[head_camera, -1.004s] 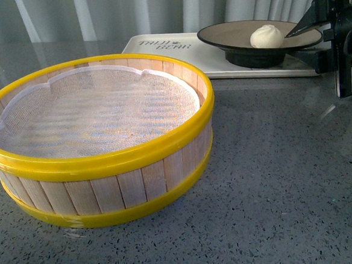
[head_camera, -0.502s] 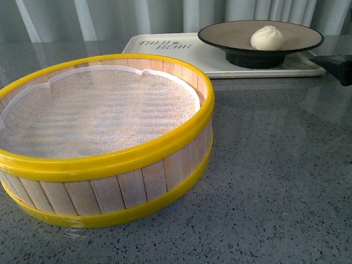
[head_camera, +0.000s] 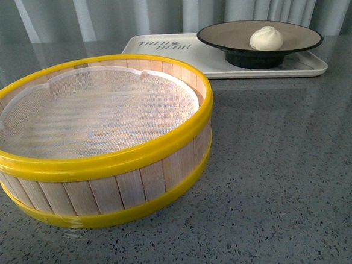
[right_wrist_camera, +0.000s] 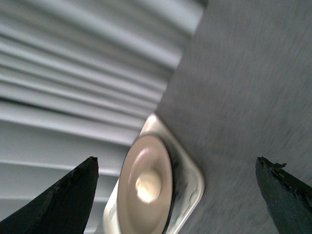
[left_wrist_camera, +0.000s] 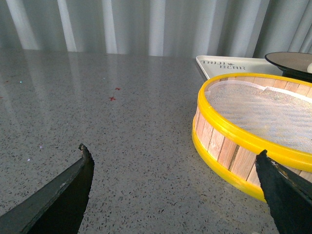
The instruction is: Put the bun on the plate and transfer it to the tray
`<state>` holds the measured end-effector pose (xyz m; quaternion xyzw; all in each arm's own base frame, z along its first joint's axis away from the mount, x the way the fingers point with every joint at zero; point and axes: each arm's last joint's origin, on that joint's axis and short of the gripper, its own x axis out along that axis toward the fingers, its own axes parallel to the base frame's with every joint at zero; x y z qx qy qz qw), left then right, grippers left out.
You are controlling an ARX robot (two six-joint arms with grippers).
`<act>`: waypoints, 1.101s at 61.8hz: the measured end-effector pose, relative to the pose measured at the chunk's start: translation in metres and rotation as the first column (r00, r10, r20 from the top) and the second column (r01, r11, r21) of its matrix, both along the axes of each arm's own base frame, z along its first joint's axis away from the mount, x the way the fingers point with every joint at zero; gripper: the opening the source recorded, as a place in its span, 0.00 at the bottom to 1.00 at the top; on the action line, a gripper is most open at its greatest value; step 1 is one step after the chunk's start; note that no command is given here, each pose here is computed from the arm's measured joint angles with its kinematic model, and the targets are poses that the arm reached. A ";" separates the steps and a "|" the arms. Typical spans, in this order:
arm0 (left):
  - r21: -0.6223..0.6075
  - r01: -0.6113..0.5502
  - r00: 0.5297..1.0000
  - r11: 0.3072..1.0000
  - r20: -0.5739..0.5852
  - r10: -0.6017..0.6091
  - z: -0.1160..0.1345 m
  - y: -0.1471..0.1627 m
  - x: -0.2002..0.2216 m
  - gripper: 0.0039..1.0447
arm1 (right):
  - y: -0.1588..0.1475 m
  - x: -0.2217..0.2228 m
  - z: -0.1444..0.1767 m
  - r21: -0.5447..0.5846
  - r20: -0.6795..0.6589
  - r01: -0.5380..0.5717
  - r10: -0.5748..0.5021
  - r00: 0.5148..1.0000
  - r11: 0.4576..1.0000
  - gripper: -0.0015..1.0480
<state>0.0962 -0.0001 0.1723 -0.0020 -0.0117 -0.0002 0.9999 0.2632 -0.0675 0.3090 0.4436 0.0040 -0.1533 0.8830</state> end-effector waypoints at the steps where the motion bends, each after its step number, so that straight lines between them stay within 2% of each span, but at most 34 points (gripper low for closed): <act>1: 0.000 0.000 1.000 1.000 0.000 0.000 0.000 0.000 0.000 0.94 | -0.001 -0.007 0.002 -0.064 0.013 0.010 -0.010 1.000 0.998 0.92; 5: 0.000 0.000 1.000 1.000 0.000 0.000 0.000 0.000 0.000 0.94 | 0.002 -0.032 0.006 -0.280 0.063 0.042 -0.025 0.998 0.959 0.92; 10: 0.000 0.000 1.000 1.000 0.000 0.000 0.000 0.000 0.000 0.94 | 0.008 -0.051 -0.002 -0.442 0.079 0.062 -0.030 0.996 0.895 0.92; 14: 0.000 0.000 1.000 1.000 0.000 0.000 0.000 0.000 0.000 0.94 | 0.019 -0.072 -0.021 -0.630 0.069 0.060 -0.022 0.997 0.774 0.92; 15: 0.000 0.000 1.000 1.000 0.000 0.000 0.000 0.000 0.000 0.94 | 0.022 -0.078 -0.028 -0.686 0.042 0.021 0.011 0.999 0.727 0.90; 17: 0.000 0.000 1.000 1.000 0.000 0.000 0.000 0.000 0.000 0.94 | 0.028 -0.086 -0.039 -0.723 -0.032 -0.107 0.122 0.992 0.682 0.83; 19: 0.000 0.000 1.000 1.000 0.000 0.000 0.000 0.000 0.000 0.94 | 0.034 -0.093 -0.050 -0.734 -0.078 -0.182 0.185 0.980 0.655 0.78; 22: 0.000 0.000 1.000 1.000 0.000 0.000 0.000 0.000 0.000 0.94 | 0.042 -0.103 -0.067 -0.745 -0.119 -0.253 0.250 0.961 0.617 0.70; 26: 0.000 0.000 1.000 1.000 0.000 0.000 0.000 0.000 0.000 0.94 | 0.049 -0.112 -0.081 -0.764 -0.133 -0.278 0.281 0.951 0.581 0.54; 29: 0.000 -0.001 1.000 1.000 0.000 0.001 0.000 0.000 0.000 0.94 | 0.051 -0.116 -0.086 -0.771 -0.130 -0.269 0.271 0.954 0.577 0.44; 42: 0.000 0.000 1.000 1.000 0.000 0.000 0.000 0.000 0.000 0.94 | 0.061 -0.126 -0.104 -0.778 -0.132 -0.253 0.244 0.961 0.575 0.12; 46: 0.000 0.000 1.000 1.000 0.000 0.000 0.000 0.000 0.000 0.94 | 0.066 -0.129 -0.108 -0.781 -0.130 -0.265 0.268 0.954 0.566 0.01; 68: 0.000 0.000 1.000 1.000 0.000 0.000 0.000 0.000 0.000 0.94 | 0.067 -0.141 -0.125 -0.782 -0.132 -0.269 0.272 0.953 0.562 0.02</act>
